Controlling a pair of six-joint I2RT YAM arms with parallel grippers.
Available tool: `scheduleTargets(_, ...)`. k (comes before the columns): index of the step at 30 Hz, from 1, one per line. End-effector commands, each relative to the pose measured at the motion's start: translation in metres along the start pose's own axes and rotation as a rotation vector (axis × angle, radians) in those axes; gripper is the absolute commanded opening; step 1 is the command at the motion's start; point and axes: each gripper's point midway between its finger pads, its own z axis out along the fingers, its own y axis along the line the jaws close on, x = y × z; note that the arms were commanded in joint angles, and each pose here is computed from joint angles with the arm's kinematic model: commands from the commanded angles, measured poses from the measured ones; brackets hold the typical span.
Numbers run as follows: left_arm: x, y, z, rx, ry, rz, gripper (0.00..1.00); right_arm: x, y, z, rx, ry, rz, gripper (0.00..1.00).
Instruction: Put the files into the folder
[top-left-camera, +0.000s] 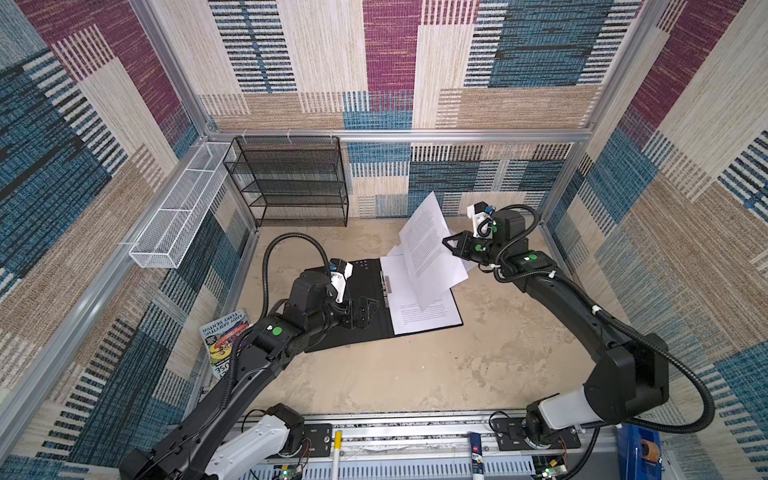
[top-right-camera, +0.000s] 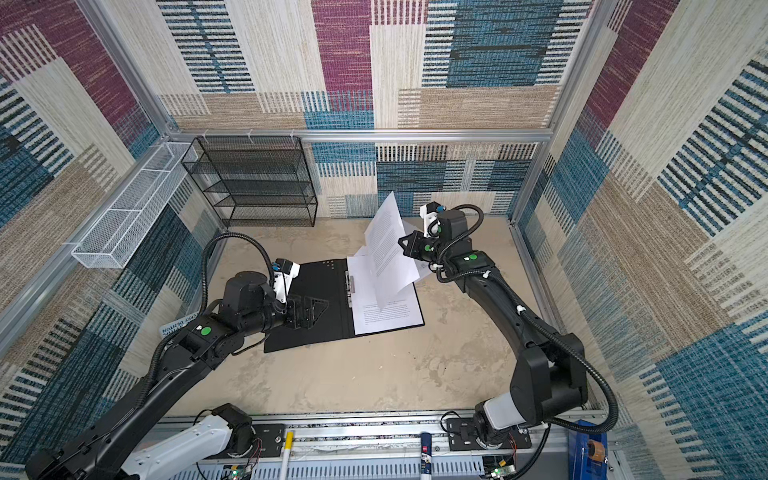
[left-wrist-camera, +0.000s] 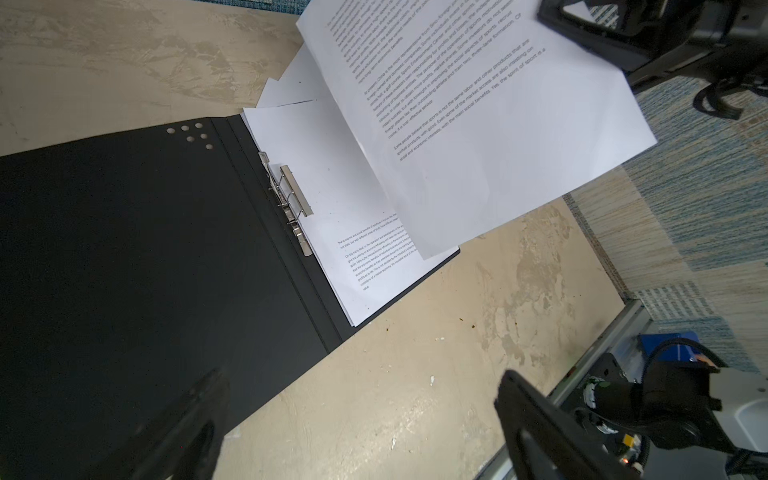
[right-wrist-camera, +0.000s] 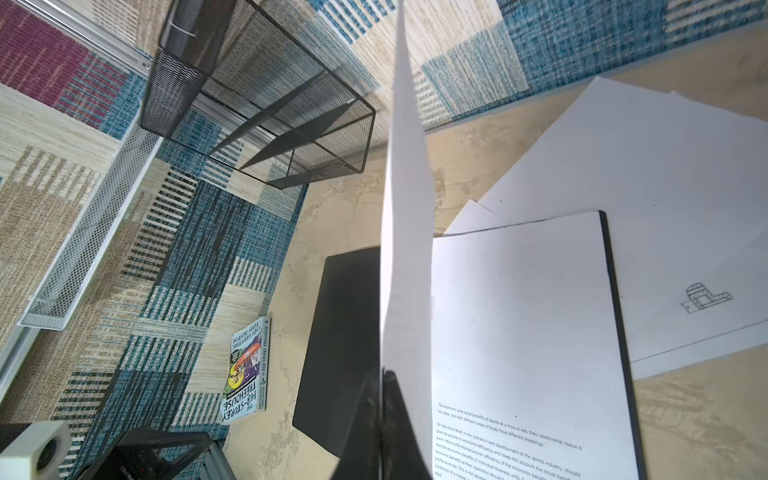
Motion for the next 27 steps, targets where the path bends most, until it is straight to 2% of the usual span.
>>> scheduleTargets(1,0.003,-0.012,0.006,0.07,0.051,0.043,0.99,0.001,-0.011,0.013,-0.022,0.0,-0.012,0.0)
scheduleTargets(7,0.02,-0.002,0.018,0.033,0.188,0.021,0.99,0.037,-0.085,0.041,0.076,0.101,0.024,0.0)
scheduleTargets(11,0.02,-0.009,0.019,0.098,0.18,0.008,0.99,0.059,-0.119,0.054,0.155,0.151,0.026,0.0)
scheduleTargets(17,0.012,-0.005,0.018,0.147,0.136,-0.049,0.99,0.065,-0.128,0.062,0.167,0.154,0.043,0.0)
scheduleTargets(21,0.012,-0.012,0.018,0.213,0.129,-0.061,0.99,0.066,-0.13,0.066,0.162,0.157,0.052,0.0)
scheduleTargets(27,0.011,-0.012,0.021,0.236,0.131,-0.071,0.99,0.072,-0.131,0.075,0.16,0.168,0.075,0.0)
